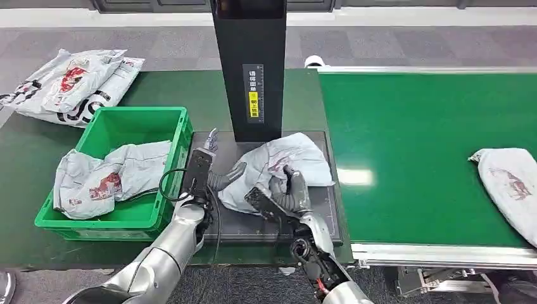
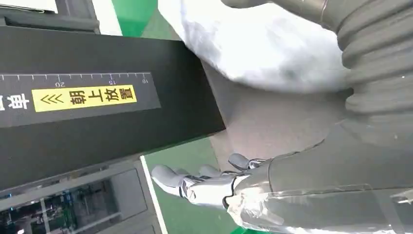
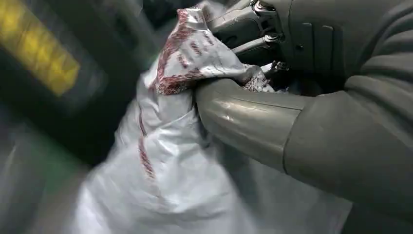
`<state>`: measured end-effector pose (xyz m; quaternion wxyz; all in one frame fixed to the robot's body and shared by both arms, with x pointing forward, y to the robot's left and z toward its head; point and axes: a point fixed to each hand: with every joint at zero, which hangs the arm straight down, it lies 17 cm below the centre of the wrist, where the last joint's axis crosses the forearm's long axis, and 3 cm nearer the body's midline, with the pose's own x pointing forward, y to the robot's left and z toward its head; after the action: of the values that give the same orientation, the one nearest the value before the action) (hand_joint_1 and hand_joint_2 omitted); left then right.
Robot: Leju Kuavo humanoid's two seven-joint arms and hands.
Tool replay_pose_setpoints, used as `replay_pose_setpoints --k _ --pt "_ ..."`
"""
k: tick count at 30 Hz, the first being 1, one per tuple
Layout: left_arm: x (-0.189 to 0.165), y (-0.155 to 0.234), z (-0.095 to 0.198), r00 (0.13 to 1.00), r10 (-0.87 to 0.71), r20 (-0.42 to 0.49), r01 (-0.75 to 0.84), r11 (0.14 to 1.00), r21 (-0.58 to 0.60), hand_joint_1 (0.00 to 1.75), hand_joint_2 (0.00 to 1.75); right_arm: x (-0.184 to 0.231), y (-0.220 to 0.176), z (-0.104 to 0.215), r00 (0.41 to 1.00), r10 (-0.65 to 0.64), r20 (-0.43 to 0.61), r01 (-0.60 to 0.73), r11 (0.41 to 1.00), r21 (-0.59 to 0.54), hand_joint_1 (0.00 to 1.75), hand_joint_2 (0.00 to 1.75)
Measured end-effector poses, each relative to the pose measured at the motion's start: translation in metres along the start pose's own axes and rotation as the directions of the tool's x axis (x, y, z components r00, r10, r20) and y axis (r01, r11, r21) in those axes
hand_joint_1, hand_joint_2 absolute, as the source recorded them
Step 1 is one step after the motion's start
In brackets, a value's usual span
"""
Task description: Moved the parcel from conveyor to table for the left to box.
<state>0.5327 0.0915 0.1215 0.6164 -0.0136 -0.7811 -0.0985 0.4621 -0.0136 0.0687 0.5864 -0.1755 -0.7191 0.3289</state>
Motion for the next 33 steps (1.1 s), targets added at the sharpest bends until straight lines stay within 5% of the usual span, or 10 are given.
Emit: replay_pose_setpoints --k 9,16,17,18,23,28,33 --pt "-0.001 0.003 0.0 1.0 0.007 -0.003 -0.007 1.0 0.01 0.0 1.75 0.008 0.031 0.008 0.998 0.05 0.04 -0.054 0.993 0.105 1.75 1.75" --pt "0.007 -0.004 -0.004 0.999 0.038 0.015 -0.038 0.999 -0.023 0.0 1.75 -0.016 0.073 0.023 0.995 0.063 -0.073 -0.036 0.944 0.328 1.73 1.75" --pt "0.009 -0.004 -0.005 0.999 0.041 0.018 -0.041 0.999 -0.025 0.0 1.75 -0.015 0.072 0.021 0.995 0.067 -0.071 -0.04 0.942 0.332 0.56 1.75" --pt "0.012 -0.006 -0.006 0.998 0.051 0.024 -0.051 0.998 -0.031 0.0 1.75 -0.017 0.076 0.023 0.994 0.08 -0.073 -0.049 0.935 0.351 0.0 1.75" --pt "0.022 -0.012 -0.008 0.996 0.083 0.046 -0.08 0.995 -0.058 0.0 1.75 -0.014 0.07 0.02 0.996 0.076 -0.041 -0.059 0.946 0.319 0.0 1.75" --pt "0.031 -0.019 -0.003 0.992 0.087 0.086 -0.078 0.992 -0.102 0.0 1.75 0.003 0.019 0.004 0.997 -0.023 0.078 0.018 0.997 0.073 0.0 1.75" --pt "0.012 -0.045 0.014 0.985 -0.134 0.108 0.154 0.966 -0.209 0.0 1.75 0.011 -0.046 -0.005 0.973 -0.167 0.156 0.185 0.977 -0.109 0.0 1.75"
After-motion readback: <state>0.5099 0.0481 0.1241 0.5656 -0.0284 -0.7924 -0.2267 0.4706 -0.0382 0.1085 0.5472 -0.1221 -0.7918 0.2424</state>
